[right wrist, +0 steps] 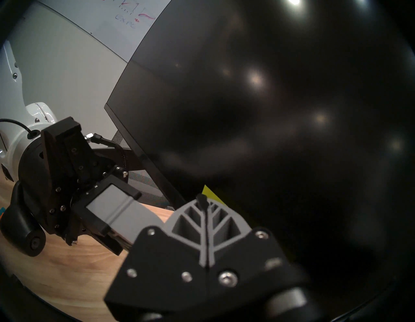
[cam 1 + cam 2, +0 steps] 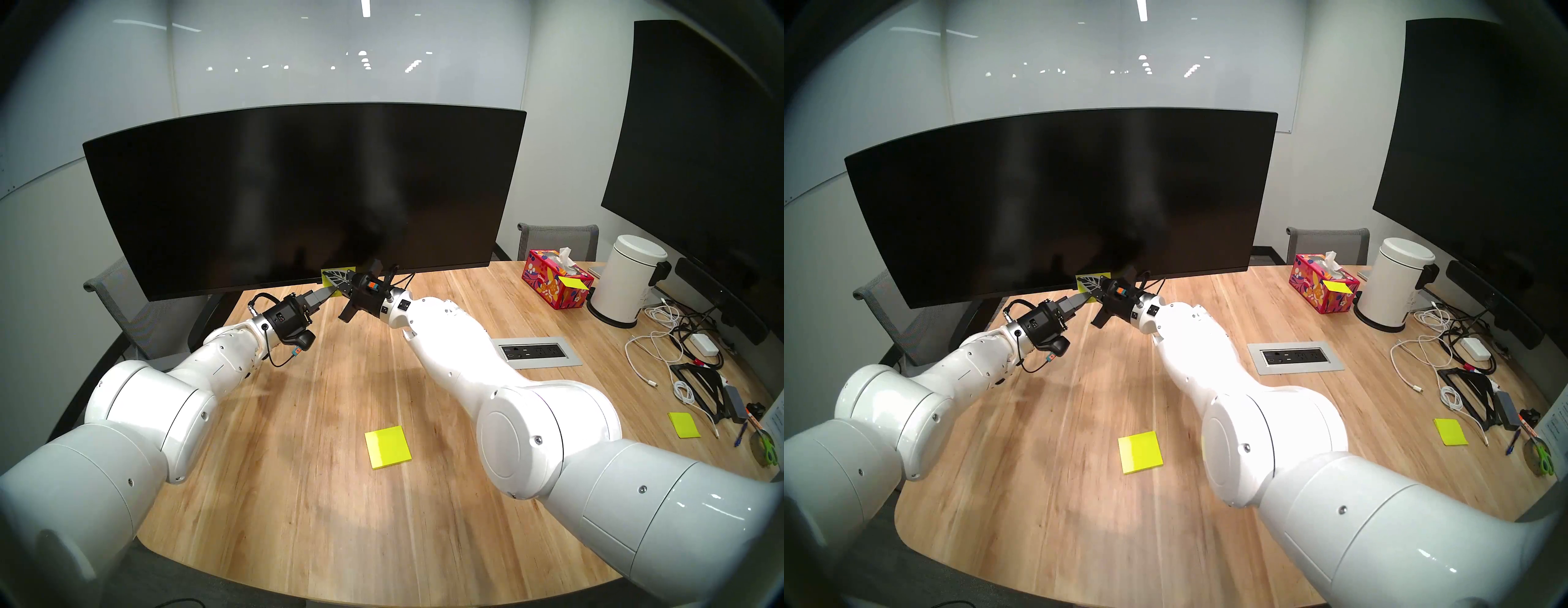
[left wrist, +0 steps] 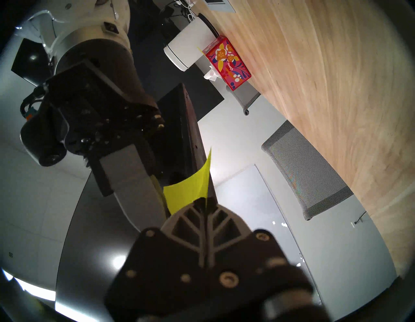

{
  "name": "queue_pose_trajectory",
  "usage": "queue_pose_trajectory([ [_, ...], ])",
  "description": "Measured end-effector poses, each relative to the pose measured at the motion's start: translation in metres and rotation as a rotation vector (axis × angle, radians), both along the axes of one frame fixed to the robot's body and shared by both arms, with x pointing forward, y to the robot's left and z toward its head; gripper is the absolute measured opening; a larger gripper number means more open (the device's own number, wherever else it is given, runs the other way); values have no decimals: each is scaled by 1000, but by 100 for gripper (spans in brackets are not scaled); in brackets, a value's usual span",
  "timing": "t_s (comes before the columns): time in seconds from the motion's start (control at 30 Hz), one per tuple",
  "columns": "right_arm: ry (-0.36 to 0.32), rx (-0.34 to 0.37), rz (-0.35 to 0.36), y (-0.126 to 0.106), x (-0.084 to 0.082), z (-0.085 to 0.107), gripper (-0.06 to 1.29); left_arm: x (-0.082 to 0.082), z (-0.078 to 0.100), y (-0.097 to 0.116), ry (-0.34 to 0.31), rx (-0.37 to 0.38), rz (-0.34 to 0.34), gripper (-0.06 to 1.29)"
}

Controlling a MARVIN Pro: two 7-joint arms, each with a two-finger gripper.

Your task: Peel one sticky note off the pad and stick it onto the monitor, then press it flat

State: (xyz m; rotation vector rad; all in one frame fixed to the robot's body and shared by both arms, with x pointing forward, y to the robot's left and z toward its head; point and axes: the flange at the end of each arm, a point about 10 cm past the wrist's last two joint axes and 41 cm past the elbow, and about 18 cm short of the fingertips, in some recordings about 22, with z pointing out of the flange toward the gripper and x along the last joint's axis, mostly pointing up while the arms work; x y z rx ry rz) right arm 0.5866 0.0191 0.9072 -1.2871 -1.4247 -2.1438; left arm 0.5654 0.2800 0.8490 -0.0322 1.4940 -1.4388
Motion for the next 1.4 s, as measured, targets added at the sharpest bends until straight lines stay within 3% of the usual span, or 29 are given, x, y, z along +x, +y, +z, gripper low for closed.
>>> queue_pose_trajectory([
  [1.4,-14,-20,-47,-2,7,0,-3,0,0,0,-5,-1,-2,-2],
])
